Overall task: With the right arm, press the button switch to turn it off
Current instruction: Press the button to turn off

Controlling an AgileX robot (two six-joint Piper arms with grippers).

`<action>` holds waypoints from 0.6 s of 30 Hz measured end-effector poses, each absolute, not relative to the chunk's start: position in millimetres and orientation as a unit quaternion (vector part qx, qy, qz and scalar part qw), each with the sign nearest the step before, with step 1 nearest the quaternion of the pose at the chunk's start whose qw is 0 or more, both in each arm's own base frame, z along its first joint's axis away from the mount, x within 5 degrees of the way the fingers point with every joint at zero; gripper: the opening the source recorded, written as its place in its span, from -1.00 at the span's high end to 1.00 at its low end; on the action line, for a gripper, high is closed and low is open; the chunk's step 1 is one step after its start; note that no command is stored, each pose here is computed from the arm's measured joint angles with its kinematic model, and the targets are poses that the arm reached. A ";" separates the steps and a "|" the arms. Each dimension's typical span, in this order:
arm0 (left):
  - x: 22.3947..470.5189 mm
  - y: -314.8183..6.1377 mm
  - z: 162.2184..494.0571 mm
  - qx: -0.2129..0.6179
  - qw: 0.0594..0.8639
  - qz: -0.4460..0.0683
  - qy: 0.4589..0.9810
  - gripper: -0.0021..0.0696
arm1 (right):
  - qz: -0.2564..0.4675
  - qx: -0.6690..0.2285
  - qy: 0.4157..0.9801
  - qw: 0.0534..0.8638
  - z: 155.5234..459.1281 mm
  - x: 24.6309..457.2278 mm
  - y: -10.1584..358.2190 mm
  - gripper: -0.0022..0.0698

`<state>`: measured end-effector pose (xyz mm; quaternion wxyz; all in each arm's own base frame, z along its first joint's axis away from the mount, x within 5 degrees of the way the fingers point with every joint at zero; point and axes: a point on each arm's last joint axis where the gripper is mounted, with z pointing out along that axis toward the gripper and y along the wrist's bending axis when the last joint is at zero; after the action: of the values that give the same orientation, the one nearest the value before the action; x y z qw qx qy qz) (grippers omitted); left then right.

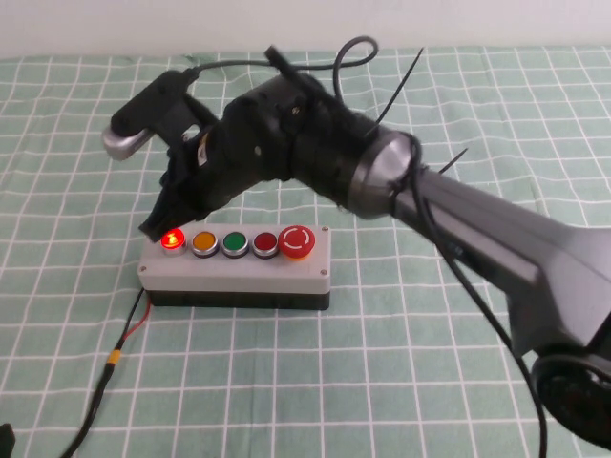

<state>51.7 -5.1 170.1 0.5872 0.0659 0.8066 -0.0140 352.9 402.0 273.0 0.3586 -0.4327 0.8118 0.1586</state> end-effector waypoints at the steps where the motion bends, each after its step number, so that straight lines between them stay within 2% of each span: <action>1: 51.7 -5.1 170.1 0.066 0.587 -0.014 0.807 0.95 | 0.163 -0.433 0.811 0.357 269.3 351.9 405.4 0.97; 13: 51.7 -5.1 170.1 0.066 0.587 -0.014 0.807 0.95 | 0.172 -0.439 0.811 0.347 238.8 349.3 423.7 0.97; 18: 51.7 -5.1 170.1 0.066 0.587 -0.014 0.807 0.95 | 0.163 -0.445 0.816 0.332 235.7 348.5 422.4 0.97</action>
<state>51.7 -5.1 170.1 0.5872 0.0659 0.8066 -0.0140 348.5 422.4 235.7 0.3325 -0.4446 0.8155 0.1634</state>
